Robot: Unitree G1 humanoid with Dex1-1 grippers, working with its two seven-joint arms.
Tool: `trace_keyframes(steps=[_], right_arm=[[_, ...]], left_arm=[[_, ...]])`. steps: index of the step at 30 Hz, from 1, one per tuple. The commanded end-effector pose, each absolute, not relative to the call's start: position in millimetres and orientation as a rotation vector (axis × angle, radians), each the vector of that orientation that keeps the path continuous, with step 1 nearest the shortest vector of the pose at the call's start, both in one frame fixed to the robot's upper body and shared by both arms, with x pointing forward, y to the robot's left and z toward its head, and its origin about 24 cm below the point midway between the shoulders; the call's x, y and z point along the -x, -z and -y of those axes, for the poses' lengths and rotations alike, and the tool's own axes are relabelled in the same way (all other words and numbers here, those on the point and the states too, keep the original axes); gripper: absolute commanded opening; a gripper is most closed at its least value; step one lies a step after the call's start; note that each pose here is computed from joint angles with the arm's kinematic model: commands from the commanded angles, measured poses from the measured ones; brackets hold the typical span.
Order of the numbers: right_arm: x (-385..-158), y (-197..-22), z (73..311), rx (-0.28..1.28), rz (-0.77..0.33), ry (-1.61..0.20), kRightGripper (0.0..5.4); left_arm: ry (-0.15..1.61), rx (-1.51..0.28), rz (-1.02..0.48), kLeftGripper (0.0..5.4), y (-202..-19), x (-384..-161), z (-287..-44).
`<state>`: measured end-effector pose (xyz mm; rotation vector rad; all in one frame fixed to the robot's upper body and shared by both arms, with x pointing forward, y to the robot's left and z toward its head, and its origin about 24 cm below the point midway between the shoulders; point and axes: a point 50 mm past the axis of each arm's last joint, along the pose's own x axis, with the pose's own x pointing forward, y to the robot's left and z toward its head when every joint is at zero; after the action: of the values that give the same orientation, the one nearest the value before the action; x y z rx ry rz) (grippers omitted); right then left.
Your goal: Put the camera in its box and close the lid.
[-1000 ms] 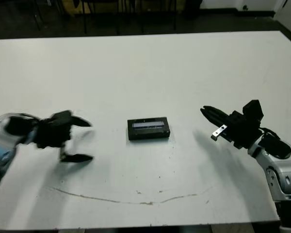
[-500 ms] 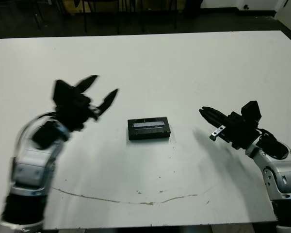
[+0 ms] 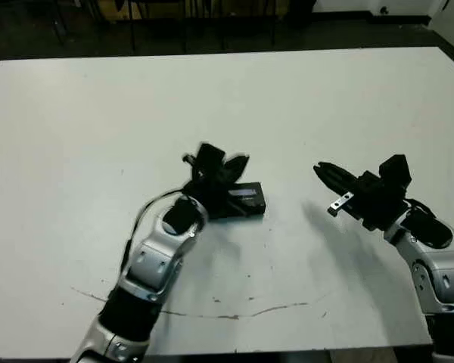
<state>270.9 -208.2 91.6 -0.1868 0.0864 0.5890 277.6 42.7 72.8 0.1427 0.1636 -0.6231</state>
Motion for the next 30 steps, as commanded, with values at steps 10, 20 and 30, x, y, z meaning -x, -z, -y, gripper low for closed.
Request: trace_keyframes(steps=[10, 20, 30], right_arm=[[-267, -89.1, 210, 0.196, -0.140, -0.575, 0.00], [-264, -85.7, 208, 0.164, -0.120, -0.588, 0.00], [-254, -89.2, 198, 0.086, -0.012, -0.508, 0.00]], left_arm=[[0.514, -0.198, -0.490, 0.03, -5.2, -271, -73], [0.572, -0.136, -0.399, 0.03, -12.9, -256, -88], [0.456, -0.045, 0.014, 0.03, -87.5, -235, -130]])
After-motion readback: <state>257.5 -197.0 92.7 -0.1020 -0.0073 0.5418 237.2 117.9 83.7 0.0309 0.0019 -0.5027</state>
